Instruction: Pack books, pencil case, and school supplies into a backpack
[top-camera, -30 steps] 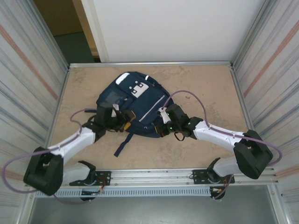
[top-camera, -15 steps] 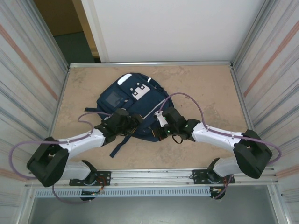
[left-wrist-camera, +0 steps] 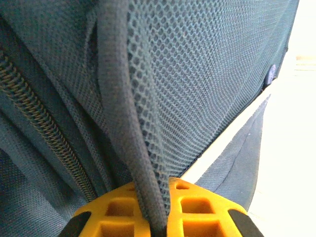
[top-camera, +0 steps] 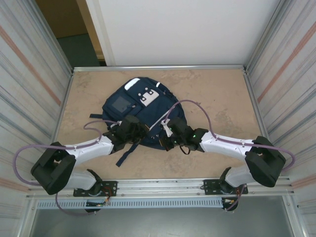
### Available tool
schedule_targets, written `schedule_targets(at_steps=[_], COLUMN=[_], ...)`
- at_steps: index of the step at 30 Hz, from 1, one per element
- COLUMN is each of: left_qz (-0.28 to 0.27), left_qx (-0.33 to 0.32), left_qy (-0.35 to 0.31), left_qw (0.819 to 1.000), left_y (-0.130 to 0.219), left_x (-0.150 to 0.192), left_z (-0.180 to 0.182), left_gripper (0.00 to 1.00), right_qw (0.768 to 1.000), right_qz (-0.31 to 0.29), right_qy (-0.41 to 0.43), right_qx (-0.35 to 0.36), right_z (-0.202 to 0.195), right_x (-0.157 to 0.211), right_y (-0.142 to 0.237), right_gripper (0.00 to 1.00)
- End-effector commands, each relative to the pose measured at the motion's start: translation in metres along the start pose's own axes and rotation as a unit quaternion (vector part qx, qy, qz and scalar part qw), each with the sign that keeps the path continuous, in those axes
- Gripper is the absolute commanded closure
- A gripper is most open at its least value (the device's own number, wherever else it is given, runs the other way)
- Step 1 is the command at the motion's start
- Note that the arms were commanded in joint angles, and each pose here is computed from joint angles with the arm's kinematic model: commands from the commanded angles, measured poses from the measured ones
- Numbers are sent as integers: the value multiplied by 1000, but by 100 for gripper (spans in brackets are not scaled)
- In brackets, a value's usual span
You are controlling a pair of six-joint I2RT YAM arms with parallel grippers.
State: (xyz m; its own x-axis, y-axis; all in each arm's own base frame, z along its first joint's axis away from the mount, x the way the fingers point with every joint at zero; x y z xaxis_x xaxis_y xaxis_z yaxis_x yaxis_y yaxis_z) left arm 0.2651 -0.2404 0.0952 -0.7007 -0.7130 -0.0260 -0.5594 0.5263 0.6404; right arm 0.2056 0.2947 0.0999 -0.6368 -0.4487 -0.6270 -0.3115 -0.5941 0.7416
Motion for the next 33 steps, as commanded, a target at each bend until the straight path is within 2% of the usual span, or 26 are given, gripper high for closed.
schedule_targets(at_steps=[1, 4, 8, 19, 22, 30, 33], left_qz=[22, 32, 38, 40, 48, 39, 19], left_qx=[38, 44, 52, 49, 49, 37, 20], left_qy=[-3, -3, -9, -1, -3, -11, -10], left_qw=[999, 999, 998, 998, 998, 998, 1000], left_y=[11, 13, 16, 20, 19, 26, 32], left_x=[15, 26, 31, 32, 34, 30, 20], left_z=[-25, -29, -35, -30, -30, -25, -16], left_gripper=[100, 100, 100, 100, 100, 100, 100], right_qw=[1000, 1000, 1000, 999, 999, 999, 998], right_qz=[-1, 2, -6, 25, 26, 21, 17], right_qy=[8, 6, 0, -1, -9, -13, -15], right_qx=[-24, -27, 5, 41, 26, 45, 56], right_z=[5, 6, -4, -9, -2, 2, -1], right_x=[-10, -16, -18, 3, 3, -7, -9], right_y=[3, 2, -2, -7, -13, -9, 1], right_gripper=[84, 78, 73, 72, 75, 99, 100])
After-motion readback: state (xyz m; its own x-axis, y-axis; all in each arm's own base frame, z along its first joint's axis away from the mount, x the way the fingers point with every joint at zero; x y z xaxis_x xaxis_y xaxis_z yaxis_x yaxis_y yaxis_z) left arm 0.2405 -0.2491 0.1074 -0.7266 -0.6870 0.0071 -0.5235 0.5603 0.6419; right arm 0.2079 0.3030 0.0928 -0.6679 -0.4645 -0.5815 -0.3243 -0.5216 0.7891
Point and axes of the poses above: each hand's point on the last joint's axis, 136 mm out from that joint toward the fingers, its own y axis back along the fingers, its own z axis along the line the jaws close on, x = y × z, the point moved 1 cm from there along y, back along the fingers, and after that the axes turned 7 degrees about y, right-handed, at the moved point
